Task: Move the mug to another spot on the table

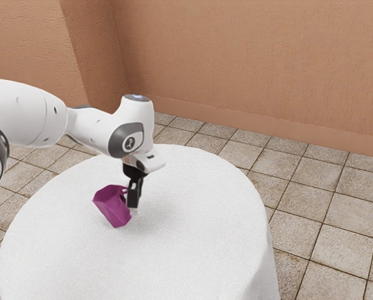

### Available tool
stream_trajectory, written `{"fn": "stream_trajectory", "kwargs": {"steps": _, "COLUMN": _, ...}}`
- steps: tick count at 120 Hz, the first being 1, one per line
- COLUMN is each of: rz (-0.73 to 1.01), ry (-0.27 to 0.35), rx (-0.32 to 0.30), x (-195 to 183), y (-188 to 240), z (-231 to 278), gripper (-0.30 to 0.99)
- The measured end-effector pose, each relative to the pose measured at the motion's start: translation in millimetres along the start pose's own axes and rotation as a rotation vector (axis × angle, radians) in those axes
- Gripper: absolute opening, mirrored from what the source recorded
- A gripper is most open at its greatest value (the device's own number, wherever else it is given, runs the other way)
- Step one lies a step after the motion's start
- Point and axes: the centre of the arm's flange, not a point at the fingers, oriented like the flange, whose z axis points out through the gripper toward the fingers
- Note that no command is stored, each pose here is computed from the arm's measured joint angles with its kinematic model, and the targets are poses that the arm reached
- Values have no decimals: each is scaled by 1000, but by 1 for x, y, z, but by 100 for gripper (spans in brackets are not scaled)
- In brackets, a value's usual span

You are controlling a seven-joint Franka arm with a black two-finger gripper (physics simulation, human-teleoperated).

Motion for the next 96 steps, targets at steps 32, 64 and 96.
{"fn": "stream_trajectory", "kwargs": {"steps": 32, "rz": -1, "ry": 7, "rx": 10, "x": 3, "y": 0, "z": -3, "gripper": 68}}
{"fn": "stream_trajectory", "kwargs": {"steps": 64, "rz": 8, "ry": 52, "rx": 64, "x": 6, "y": 12, "z": -49, "gripper": 69}}
{"fn": "stream_trajectory", "kwargs": {"steps": 96, "rz": -137, "ry": 234, "rx": 180, "x": -27, "y": 80, "z": -275, "gripper": 69}}
